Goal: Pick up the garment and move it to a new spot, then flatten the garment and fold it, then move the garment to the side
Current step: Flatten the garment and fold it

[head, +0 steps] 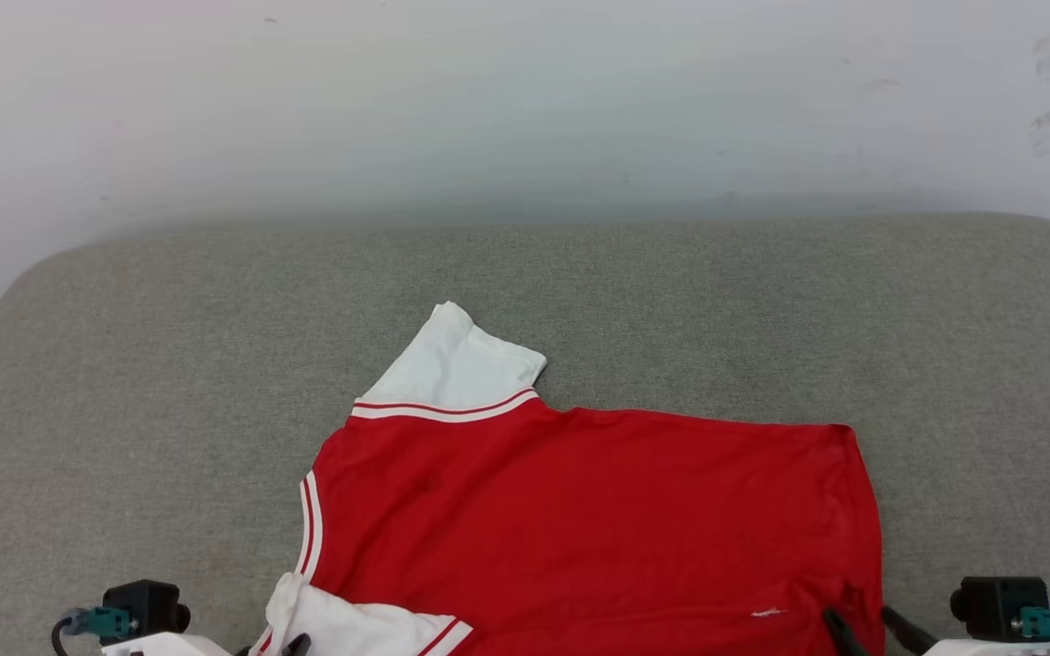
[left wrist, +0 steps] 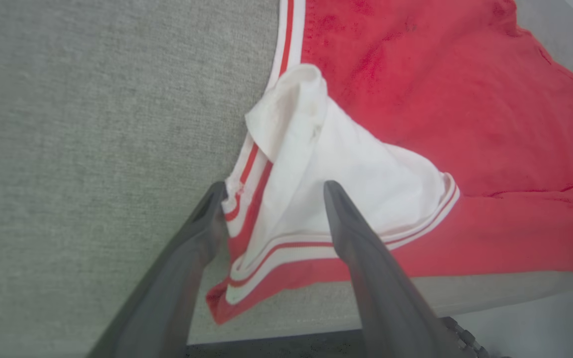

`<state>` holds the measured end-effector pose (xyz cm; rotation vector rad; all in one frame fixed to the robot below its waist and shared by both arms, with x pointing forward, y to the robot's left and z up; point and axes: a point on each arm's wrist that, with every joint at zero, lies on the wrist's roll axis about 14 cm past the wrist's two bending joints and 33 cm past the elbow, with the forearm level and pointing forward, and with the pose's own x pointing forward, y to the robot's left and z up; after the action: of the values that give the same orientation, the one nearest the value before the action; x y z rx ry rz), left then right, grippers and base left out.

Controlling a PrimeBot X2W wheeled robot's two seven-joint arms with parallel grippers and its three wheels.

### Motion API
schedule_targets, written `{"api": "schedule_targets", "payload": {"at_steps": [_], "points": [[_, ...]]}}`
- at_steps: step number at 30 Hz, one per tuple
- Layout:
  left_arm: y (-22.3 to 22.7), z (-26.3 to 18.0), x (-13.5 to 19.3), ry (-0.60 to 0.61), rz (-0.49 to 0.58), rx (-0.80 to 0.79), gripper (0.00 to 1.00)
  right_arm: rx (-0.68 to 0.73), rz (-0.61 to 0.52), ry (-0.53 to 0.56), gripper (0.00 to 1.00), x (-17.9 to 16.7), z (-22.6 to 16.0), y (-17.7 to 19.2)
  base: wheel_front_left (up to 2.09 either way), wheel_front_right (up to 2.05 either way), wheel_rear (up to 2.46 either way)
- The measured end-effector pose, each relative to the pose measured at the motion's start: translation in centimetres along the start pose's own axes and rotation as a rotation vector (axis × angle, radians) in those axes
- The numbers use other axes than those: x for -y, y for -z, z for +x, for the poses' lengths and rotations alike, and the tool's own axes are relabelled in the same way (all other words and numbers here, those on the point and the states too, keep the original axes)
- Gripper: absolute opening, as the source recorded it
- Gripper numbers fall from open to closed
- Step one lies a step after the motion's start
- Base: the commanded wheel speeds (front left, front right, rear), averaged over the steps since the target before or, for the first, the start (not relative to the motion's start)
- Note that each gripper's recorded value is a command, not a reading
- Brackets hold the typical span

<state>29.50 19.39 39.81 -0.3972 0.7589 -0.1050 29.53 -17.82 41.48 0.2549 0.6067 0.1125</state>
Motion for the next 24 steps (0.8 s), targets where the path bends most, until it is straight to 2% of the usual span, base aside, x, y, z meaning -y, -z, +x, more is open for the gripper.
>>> {"api": "schedule_targets", "payload": {"at_steps": [6, 14, 18, 24], "points": [[-4.1, 0.1, 1.1, 0.025, 0.058, 0.169, 1.0, 0.253, -0.028, 0.022, 1.0, 0.0, -0.4, -4.8, 0.0, 0.0, 0.0], [-10.5, 0.3, 3.2, 0.051, 0.141, 0.418, 1.0, 0.48, -0.106, 0.043, 1.0, -0.6, -1.2, -10.2, 0.0, 0.0, 0.0], [-12.5, 1.7, 4.4, 0.075, 0.172, 0.464, 1.0, 0.542, -0.139, 0.044, 1.0, -1.1, -0.7, -12.4, 0.0, 0.0, 0.0], [-15.3, 5.5, 5.9, 0.115, 0.215, 0.491, 1.0, 0.562, -0.173, 0.043, 1.0, -1.5, 1.4, -14.0, 0.0, 0.0, 0.0]]}}
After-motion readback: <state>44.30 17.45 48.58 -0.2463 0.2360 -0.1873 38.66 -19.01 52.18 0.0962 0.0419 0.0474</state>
